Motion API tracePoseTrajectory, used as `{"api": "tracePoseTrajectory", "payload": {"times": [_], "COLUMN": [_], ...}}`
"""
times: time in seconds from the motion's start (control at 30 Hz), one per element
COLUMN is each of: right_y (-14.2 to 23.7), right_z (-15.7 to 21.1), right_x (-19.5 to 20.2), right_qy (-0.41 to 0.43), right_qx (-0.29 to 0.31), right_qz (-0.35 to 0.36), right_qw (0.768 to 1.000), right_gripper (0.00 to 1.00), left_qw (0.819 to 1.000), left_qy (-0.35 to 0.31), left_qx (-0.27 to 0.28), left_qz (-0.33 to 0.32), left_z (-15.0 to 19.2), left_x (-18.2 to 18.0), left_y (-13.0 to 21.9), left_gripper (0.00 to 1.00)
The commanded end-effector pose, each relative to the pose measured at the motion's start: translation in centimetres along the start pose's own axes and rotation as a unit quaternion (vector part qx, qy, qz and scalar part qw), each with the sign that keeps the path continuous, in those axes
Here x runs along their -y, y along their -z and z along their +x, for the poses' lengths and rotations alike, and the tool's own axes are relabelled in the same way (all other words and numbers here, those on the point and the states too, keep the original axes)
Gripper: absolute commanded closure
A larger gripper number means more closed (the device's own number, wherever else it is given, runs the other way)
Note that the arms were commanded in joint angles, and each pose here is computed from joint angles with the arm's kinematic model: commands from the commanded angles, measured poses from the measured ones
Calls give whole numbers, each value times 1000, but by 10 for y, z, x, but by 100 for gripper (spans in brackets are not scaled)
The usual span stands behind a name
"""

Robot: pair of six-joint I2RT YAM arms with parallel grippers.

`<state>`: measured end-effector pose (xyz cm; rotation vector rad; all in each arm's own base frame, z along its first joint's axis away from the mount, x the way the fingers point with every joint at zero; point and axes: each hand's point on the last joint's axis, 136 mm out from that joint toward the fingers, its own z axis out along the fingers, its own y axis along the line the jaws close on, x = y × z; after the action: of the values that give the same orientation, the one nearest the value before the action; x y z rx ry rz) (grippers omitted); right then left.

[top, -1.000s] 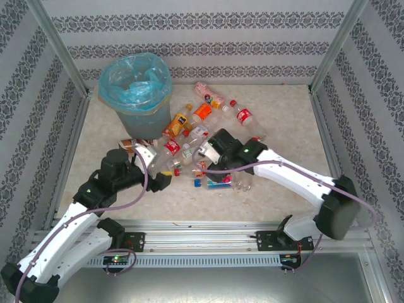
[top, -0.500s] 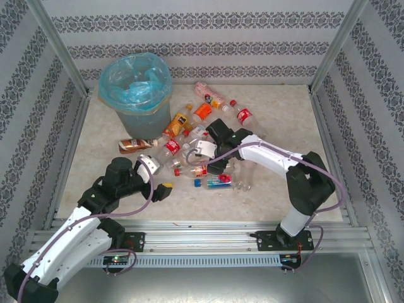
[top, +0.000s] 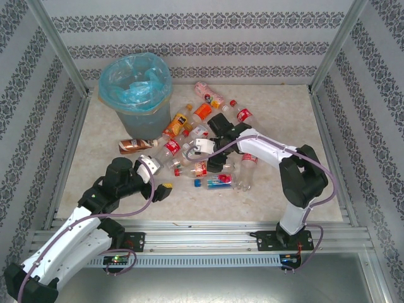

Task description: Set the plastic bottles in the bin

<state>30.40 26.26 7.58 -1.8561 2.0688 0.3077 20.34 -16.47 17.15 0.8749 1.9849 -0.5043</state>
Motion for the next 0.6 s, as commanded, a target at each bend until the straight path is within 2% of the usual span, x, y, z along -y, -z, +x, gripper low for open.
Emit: {"api": "tracePoseTrajectory", "payload": {"times": [0.0,0.57], "right_y": [-4,-31], "right_z": [3,16], "right_x": [-5,6], "right_qy": [13,38], "right_qx": [-2,-39], "right_qz": [-25,-15], "right_qw": [1000,998], "right_gripper": [23,23], "left_qw": [1000,1000], "left_qy": [-17,-14], "left_qx": [2,-7], "left_qz": [-2,-10], "left_z": [0,3], "left_x": [0,-4], "left_y": [-3,-5], "left_gripper": [1,0]}}
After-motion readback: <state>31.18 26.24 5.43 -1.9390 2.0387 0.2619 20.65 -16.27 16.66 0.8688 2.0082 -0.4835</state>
